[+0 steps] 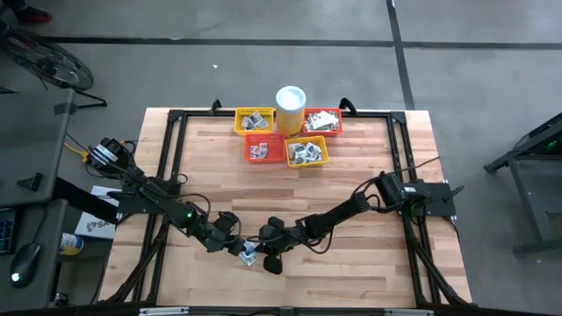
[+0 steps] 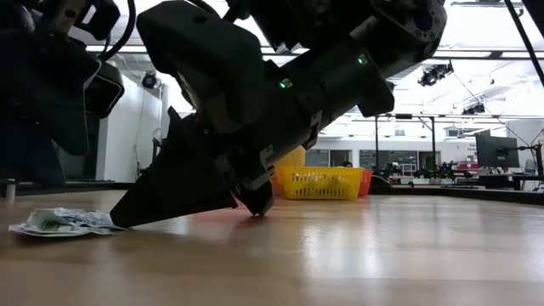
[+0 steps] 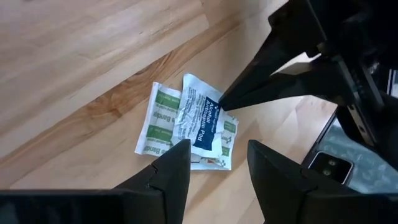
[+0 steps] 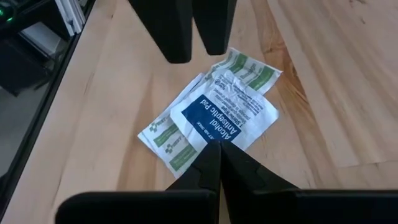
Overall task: Pick & Place First Aid Supplies
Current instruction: Put the blue alcohol pad into the top yellow basket
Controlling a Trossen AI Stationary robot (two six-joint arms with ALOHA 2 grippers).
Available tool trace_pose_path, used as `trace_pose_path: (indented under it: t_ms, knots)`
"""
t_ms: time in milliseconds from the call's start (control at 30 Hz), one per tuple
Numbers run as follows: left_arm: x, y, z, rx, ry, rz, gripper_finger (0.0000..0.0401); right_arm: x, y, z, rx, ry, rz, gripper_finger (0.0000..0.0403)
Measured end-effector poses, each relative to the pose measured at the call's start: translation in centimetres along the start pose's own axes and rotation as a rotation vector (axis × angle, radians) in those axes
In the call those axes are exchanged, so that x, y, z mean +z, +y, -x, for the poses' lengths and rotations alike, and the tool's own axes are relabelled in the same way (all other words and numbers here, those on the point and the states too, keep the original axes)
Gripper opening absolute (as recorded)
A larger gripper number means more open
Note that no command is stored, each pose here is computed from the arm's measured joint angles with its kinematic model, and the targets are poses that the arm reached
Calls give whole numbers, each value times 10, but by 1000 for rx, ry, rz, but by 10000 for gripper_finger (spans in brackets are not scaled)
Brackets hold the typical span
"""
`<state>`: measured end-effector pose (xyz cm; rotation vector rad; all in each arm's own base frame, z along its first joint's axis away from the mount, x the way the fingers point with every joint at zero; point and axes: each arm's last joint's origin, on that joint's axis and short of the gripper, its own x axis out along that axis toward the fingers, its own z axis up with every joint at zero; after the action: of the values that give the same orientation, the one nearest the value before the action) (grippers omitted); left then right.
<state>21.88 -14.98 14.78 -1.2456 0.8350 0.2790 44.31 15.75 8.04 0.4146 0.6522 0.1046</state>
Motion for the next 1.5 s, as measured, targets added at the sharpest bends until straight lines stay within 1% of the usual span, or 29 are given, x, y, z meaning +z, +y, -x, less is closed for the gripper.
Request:
trace_pose_path:
  t_ms: [167,300,467,733,933,1133,1433,1500]
  knots:
    - [0,0,0,-1,-13,47,158,1,-2,-1,-10,8,-19,0]
    - [0,0,0,2,-11,61,158,4,0,-1,-14,0,-21,0]
    - [0,5,0,56,7,97,158,6,-1,-2,-19,-3,-23,0]
    - [0,6,0,59,-5,92,158,6,-2,-2,-22,-4,-26,0]
    - [-3,12,-14,89,19,89,158,6,-3,-2,-27,-4,-26,0]
    - [-5,11,-25,42,10,92,158,5,-3,-2,-28,4,-25,0]
    - [-4,11,-25,37,3,93,158,5,-3,-2,-22,12,-25,0]
    - [-4,11,-25,37,3,93,153,5,-3,-2,-22,12,-25,0]
